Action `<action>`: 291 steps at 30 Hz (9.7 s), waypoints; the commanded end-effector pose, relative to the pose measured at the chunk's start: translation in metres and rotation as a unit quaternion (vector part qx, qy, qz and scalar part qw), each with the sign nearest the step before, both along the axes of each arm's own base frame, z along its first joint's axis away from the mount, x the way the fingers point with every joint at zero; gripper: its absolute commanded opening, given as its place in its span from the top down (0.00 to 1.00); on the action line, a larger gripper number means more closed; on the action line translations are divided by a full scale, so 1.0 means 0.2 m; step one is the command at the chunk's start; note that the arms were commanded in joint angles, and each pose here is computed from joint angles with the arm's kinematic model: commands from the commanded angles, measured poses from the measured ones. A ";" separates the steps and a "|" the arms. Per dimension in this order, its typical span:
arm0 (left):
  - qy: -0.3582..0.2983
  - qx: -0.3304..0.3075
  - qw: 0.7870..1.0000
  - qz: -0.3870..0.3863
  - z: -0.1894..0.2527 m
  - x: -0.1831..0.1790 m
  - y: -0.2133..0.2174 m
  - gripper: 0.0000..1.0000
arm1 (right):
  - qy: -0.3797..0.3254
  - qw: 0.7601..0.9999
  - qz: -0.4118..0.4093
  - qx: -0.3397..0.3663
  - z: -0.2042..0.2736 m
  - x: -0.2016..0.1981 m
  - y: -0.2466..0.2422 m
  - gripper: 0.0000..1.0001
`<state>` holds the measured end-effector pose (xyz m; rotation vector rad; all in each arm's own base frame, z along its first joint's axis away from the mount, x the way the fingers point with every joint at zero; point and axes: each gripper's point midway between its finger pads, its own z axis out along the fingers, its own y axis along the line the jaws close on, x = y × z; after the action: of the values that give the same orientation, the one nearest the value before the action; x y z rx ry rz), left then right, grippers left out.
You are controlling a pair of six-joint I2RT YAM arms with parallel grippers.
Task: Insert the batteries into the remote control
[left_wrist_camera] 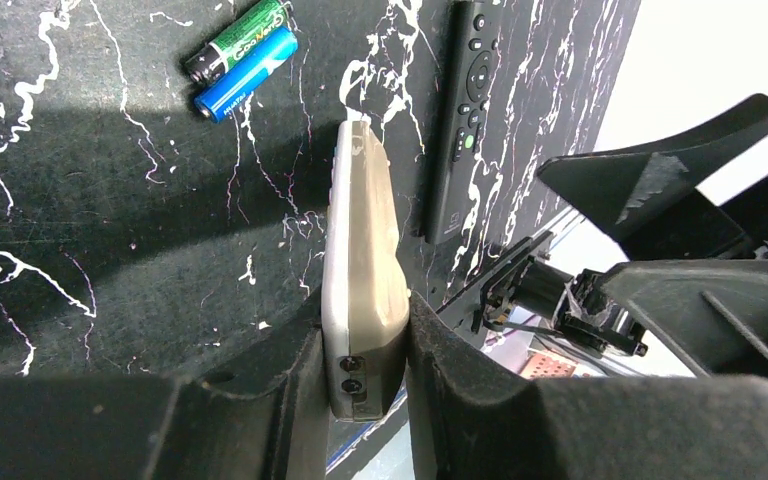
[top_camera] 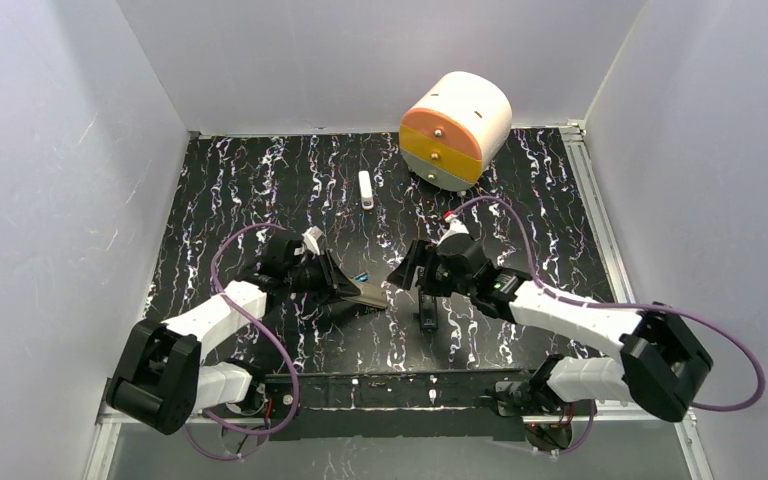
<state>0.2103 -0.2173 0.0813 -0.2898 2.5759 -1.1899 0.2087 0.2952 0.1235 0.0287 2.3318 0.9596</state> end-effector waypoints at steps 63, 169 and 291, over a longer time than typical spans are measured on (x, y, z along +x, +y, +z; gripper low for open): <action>0.083 0.053 0.994 -0.041 -0.23 -0.18 0.07 1.00 | 0.119 0.952 0.119 0.254 -0.07 -0.16 0.40 0.44; -0.408 -0.209 0.872 -0.172 1.44 -0.09 -0.21 0.43 | -0.260 0.814 0.420 0.307 1.09 -0.49 0.23 0.99; -0.379 0.116 0.917 -0.043 0.78 0.21 0.12 1.00 | 0.019 0.872 0.252 -0.420 -0.61 0.61 -0.57 0.68</action>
<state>0.2540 -0.1933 0.2373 0.2777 2.0140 -0.7792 0.3491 0.1869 0.0215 -0.9391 2.5395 0.0520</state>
